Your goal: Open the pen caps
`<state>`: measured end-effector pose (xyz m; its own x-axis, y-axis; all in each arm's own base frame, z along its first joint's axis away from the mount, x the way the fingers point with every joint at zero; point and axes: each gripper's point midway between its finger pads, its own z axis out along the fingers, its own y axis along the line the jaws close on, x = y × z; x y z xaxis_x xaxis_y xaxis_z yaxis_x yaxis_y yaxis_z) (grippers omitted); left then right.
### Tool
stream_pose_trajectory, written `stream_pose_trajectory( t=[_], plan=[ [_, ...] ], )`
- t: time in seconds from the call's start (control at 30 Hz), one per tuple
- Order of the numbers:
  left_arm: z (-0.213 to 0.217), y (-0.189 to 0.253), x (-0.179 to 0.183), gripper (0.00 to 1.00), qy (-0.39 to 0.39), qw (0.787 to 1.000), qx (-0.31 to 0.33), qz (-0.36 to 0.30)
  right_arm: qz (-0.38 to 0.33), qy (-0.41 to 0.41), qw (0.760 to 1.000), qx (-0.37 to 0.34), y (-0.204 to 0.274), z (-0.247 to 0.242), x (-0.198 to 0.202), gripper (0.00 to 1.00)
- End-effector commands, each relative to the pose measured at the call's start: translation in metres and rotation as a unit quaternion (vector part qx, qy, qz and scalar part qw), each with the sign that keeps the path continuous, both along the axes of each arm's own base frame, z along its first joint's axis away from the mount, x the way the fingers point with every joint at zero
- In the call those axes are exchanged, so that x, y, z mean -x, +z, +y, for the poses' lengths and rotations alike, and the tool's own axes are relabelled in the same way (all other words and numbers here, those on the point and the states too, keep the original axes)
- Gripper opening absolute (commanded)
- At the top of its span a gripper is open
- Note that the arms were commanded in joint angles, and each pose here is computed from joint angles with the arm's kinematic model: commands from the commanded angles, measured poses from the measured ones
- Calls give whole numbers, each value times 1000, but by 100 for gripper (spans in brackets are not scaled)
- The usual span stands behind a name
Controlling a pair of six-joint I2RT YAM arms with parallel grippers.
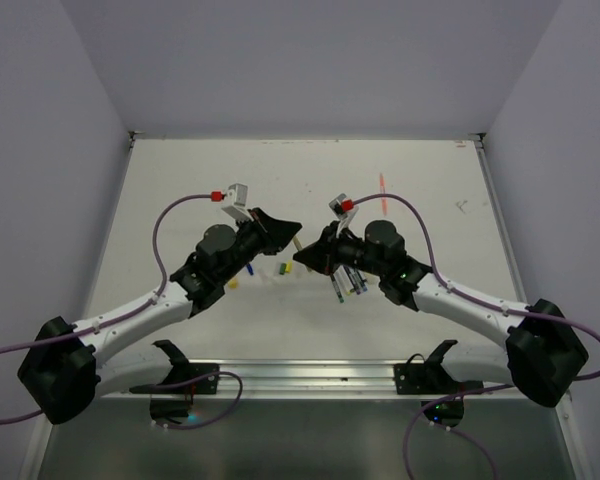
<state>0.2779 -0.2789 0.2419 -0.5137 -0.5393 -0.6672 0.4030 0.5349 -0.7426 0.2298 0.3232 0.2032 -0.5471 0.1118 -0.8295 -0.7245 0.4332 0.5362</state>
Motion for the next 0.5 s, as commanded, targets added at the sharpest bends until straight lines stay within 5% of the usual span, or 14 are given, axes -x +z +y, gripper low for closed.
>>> stream_pose_trajectory(
  t=[0.0,0.27,0.47],
  plan=[
    [13,27,-17,0,86,996,7,-24,-13,-65,997,38,-2,-8,-22,0],
    [33,35,-40,0,200,980,9,-5,-5,-137,984,113,-30,-26,-33,0],
    [48,63,-47,0,229,971,40,-47,29,-58,991,116,-57,-14,-5,0]
  ],
)
